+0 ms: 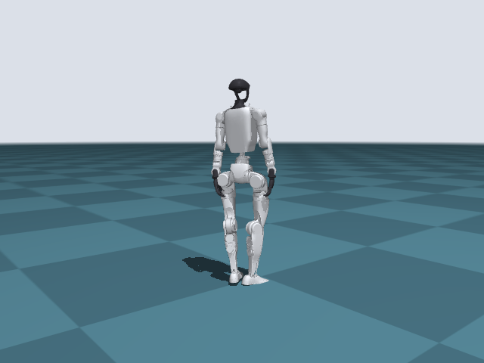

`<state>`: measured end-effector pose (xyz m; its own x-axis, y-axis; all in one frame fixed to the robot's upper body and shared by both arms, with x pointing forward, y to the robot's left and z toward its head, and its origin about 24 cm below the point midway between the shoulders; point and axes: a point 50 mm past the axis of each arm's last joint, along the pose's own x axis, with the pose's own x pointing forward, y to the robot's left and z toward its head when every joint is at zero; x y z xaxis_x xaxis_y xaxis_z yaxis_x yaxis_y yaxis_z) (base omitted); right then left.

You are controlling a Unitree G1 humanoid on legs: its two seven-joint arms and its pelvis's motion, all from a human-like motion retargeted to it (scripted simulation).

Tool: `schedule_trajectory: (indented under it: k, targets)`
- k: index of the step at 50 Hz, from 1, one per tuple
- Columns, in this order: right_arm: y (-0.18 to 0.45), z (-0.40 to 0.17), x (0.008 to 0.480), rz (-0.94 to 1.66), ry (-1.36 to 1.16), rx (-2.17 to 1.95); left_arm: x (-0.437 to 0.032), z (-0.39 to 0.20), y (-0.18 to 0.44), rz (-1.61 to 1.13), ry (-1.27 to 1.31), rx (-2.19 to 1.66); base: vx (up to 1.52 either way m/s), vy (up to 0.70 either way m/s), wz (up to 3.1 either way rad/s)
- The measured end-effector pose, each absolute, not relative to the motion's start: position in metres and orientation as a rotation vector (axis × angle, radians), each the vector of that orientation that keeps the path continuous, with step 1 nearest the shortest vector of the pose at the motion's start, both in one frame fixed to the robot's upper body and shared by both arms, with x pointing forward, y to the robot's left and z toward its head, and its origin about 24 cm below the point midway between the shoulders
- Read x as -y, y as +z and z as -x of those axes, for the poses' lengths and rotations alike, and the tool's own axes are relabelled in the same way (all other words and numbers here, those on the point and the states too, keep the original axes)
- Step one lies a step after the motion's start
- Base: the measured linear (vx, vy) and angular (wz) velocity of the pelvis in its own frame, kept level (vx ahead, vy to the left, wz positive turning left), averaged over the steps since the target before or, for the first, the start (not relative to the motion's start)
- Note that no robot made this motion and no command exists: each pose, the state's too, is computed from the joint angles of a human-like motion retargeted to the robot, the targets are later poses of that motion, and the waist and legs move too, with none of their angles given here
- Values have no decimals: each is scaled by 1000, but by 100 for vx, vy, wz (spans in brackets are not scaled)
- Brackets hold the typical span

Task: In place motions

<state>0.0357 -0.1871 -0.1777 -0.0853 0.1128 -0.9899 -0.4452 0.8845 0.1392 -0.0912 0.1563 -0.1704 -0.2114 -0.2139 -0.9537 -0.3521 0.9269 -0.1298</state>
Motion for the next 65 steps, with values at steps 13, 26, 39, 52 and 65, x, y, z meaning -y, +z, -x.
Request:
schedule_trajectory:
  k: [13, 26, 39, 52, 65]
  targets:
    - [-174, 36, 202, 60, 217, -1785, -185, 78, -169, 339, 136, -1849, 14, -5, 14]
    - [-169, 62, 204, -15, 174, -1883, -213, -61, -172, 101, -6, -1484, -22, 9, 89]
    - [-173, 49, 200, 49, 195, -1814, -184, -14, -180, 227, -2, -1545, 13, -5, -36]
    - [-178, -22, 199, 162, 241, -1603, -155, 152, -147, 533, 324, -2033, -2, 6, -112]
    - [-177, -52, 187, 222, 360, -1525, -180, 60, -175, 325, 138, -1761, -30, 9, 12]
